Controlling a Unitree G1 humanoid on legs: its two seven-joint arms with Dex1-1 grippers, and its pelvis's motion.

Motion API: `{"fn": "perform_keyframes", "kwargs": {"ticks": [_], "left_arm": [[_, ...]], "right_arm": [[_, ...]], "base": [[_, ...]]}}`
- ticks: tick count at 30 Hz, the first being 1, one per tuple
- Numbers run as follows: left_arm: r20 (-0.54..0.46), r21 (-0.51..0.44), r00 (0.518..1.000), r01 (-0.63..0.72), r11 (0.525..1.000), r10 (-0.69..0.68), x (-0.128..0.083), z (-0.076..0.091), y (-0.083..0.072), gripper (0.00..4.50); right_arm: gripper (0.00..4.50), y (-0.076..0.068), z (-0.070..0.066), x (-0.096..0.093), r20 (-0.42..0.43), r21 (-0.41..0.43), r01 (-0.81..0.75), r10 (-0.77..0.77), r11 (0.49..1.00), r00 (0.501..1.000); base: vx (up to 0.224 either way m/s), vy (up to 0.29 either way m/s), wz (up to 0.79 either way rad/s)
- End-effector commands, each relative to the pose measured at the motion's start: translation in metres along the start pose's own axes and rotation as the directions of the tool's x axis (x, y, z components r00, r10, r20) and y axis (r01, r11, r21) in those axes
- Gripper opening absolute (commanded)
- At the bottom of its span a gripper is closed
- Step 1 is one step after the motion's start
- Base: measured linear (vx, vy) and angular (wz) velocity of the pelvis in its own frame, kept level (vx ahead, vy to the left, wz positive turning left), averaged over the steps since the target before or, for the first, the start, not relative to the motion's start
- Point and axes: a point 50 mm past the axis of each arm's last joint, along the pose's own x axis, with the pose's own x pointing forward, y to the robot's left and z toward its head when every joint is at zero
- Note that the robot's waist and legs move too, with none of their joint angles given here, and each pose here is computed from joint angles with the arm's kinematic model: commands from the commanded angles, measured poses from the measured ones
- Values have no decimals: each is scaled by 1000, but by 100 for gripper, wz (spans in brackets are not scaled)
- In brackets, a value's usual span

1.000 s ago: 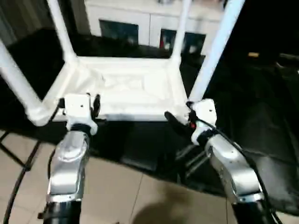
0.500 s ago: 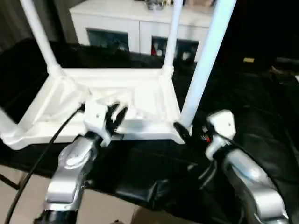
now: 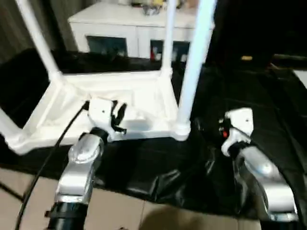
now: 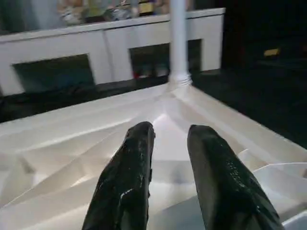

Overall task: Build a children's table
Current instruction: Rotate leg to tighten

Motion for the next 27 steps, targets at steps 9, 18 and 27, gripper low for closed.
{"fn": "perform_keyframes", "kwargs": {"ticks": [9, 18, 27], "left_arm": [[-29, 49, 995, -97, 994, 98, 1, -1, 6, 145], [18, -5, 998, -64, 998, 64, 2, 8, 9, 145], [-8, -24, 1000, -31, 999, 30, 0, 3, 6, 145]], "right_arm": [[418, 14, 2, 10, -11, -22, -79, 79, 997, 997], [418, 12, 1, 9, -16, 34, -67, 68, 997, 998], [418, 12, 2, 13, -14, 3, -59, 59, 998, 998]], "base": [[-33, 110, 2], [-92, -83, -13], [-12, -12, -6]]}}
